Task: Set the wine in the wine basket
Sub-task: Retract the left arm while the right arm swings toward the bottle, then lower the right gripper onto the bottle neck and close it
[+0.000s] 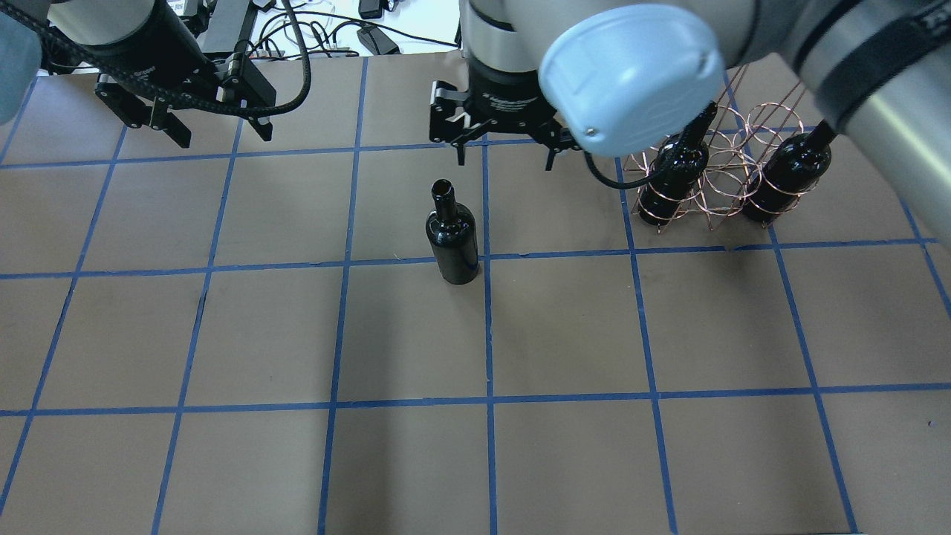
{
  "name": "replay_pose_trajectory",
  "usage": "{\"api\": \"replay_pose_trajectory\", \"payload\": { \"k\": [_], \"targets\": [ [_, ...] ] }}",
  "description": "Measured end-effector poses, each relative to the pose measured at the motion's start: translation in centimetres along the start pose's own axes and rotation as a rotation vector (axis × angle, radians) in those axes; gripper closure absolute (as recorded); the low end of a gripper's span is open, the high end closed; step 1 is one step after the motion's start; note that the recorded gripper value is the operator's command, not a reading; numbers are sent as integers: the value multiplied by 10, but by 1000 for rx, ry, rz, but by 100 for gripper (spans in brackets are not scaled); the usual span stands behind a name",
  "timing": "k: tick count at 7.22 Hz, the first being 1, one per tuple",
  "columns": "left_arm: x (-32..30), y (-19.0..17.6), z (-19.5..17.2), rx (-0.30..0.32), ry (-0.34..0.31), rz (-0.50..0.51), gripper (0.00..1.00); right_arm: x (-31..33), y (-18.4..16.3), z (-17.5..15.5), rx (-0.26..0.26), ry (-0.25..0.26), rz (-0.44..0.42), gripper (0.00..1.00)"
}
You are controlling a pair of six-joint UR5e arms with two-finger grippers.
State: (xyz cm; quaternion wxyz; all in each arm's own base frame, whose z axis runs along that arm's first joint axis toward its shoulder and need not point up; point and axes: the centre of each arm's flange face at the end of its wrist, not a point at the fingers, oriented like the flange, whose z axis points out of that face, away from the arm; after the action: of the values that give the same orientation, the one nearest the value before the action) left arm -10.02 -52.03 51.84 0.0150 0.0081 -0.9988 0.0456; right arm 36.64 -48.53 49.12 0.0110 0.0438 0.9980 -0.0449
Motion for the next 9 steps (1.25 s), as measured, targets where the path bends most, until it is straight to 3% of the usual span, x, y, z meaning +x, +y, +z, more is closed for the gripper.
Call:
{"api": "replay_pose_trajectory", "payload": {
  "k": [3,5,9],
  "targets": [
    [-10,1,-4,3,1,26,0,-33,8,12,38,1,-30,0],
    [-10,2,-4,3,4,28,0,-36,5,24,42,32,-37,0],
    [-6,9,-13,10,7,37,0,-56,-21,93,21,56,-30,0]
  ]
}}
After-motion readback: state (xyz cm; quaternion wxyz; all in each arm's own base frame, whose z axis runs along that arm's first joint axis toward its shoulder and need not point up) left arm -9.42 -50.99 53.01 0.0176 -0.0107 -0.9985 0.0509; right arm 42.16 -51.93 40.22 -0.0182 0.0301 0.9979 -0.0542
